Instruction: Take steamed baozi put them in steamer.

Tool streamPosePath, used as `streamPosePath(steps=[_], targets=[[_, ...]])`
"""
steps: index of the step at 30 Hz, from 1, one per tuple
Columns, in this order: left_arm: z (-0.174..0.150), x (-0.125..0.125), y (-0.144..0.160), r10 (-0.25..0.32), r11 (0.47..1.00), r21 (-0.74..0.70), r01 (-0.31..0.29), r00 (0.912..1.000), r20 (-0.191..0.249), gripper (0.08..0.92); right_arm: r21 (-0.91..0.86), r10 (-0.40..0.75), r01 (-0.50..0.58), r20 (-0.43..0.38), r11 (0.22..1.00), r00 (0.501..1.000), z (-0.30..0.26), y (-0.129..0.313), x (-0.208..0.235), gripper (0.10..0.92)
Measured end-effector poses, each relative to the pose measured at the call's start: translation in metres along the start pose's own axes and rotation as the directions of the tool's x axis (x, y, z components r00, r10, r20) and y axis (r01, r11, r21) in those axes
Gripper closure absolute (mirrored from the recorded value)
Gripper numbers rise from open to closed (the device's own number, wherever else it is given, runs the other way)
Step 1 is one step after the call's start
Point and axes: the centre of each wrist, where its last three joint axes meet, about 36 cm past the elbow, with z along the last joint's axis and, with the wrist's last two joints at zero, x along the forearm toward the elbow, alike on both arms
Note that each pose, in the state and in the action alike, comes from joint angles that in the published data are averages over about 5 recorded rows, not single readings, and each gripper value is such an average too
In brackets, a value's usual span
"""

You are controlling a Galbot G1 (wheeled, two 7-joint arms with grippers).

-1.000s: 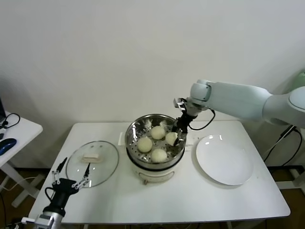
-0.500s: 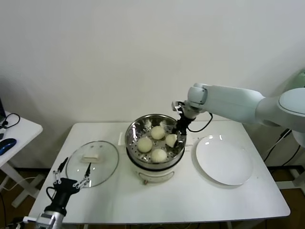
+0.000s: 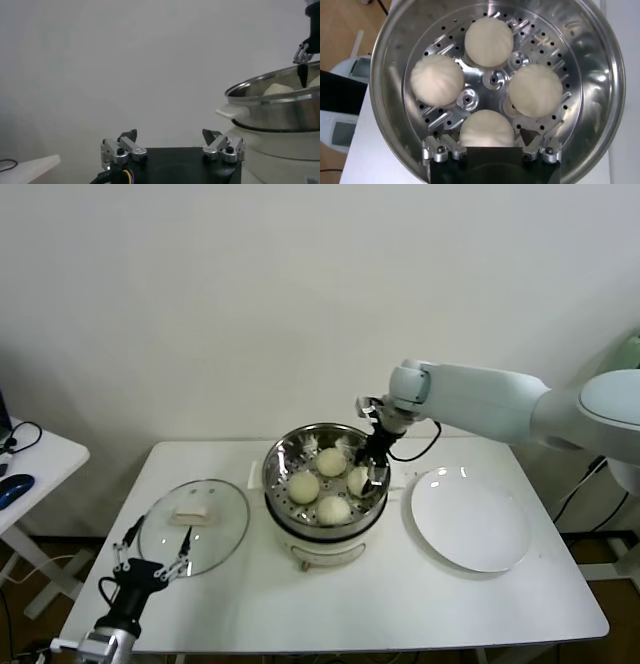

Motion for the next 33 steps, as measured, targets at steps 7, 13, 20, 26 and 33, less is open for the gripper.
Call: streamPosePath(steps=[7,13,20,26,33], targets=[[0.000,0.000,0.000,-0.001,1.000,-0.001,0.001,1.0000,0.000,0.177,0.005,0.000,-0.001,0.022,1.000,1.000,-0.007,-0.002,0.013,0.200],[0.000,0.000,0.001,-0.002,1.000,-0.003,0.002,1.0000,0.001,0.177,0.010,0.018,-0.019,0.060,1.000,0.998,-0.009,-0.002,0.031,0.200],[0.000,-0.005,0.007,-0.022,1.000,-0.001,0.022,0.9998,0.001,0.177,0.007,0.095,-0.097,0.134,0.995,0.986,0.001,0.005,0.049,0.200],[-0.003,-0.012,0.016,-0.048,0.999,0.006,0.048,0.9988,0.010,0.177,-0.018,0.208,-0.209,0.213,0.978,0.955,0.017,0.018,0.057,0.200],[-0.003,-0.014,0.018,-0.046,0.999,0.023,0.046,0.9987,0.021,0.177,-0.045,0.334,-0.336,0.294,0.941,0.896,0.035,0.043,0.062,0.200]])
